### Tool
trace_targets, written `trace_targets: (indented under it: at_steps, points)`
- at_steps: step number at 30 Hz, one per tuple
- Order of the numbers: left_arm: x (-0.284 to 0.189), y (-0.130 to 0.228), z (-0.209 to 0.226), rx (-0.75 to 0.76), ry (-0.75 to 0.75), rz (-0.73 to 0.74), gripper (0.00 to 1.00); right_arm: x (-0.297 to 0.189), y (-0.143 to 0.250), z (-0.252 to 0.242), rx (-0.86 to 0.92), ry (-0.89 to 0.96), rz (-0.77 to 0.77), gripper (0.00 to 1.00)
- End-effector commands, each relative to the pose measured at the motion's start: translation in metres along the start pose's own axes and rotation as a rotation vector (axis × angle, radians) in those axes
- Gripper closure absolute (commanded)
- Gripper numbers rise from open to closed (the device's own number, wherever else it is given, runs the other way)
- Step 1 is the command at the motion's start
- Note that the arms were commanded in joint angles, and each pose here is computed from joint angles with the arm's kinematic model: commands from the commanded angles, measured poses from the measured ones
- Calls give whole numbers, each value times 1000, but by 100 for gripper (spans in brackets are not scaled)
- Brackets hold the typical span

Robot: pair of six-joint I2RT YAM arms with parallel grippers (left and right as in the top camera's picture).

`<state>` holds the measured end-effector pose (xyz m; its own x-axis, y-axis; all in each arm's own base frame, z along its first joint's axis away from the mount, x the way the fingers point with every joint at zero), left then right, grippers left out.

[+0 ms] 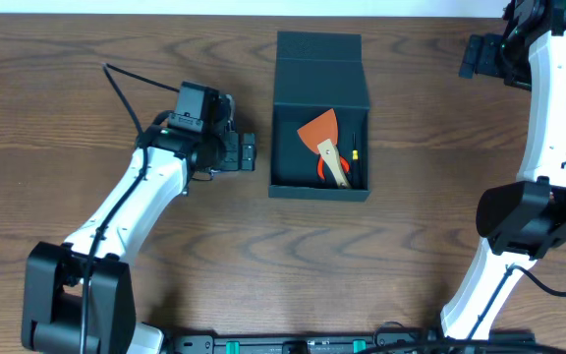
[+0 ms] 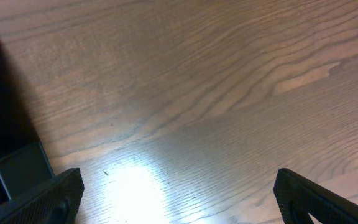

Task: Pack container
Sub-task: 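Reach the left gripper to the blue screwdriver set case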

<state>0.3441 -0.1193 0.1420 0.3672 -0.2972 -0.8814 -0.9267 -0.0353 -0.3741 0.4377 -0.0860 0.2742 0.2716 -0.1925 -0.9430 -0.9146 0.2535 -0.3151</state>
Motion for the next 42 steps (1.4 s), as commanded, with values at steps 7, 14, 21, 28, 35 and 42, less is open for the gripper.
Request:
trace_targets:
  at_steps: [7,14,21,28,35,42]
  points:
    - [19,-10,4,-36,-26,39,1,-8,-2,-3,20,7,-24,1]
    - [13,-30,6,-13,-113,86,2,-8,-2,-3,20,6,-24,1]
    - [12,-42,10,-13,-179,90,1,-8,-2,-3,20,6,-24,1]
    - [28,-36,34,-73,-248,146,1,-8,-2,-3,20,7,-24,1]
    - [38,-31,50,-146,-317,173,1,-8,-2,-3,20,7,-24,1]
    - [42,-46,45,-153,-288,89,2,-8,-2,-3,20,7,-24,1]
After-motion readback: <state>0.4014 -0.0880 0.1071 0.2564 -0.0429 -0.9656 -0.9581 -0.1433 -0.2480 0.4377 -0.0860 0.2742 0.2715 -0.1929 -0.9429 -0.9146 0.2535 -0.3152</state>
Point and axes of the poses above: each gripper's point midway between its finger pads, its own x axis out along the fingers, its own z axis along the line the jaws close on, y = z × x, the point moved 6 cm from there along -x, back along the fingers, and after that the axes turned 3 degrees about -x, right-handed, at the moved point
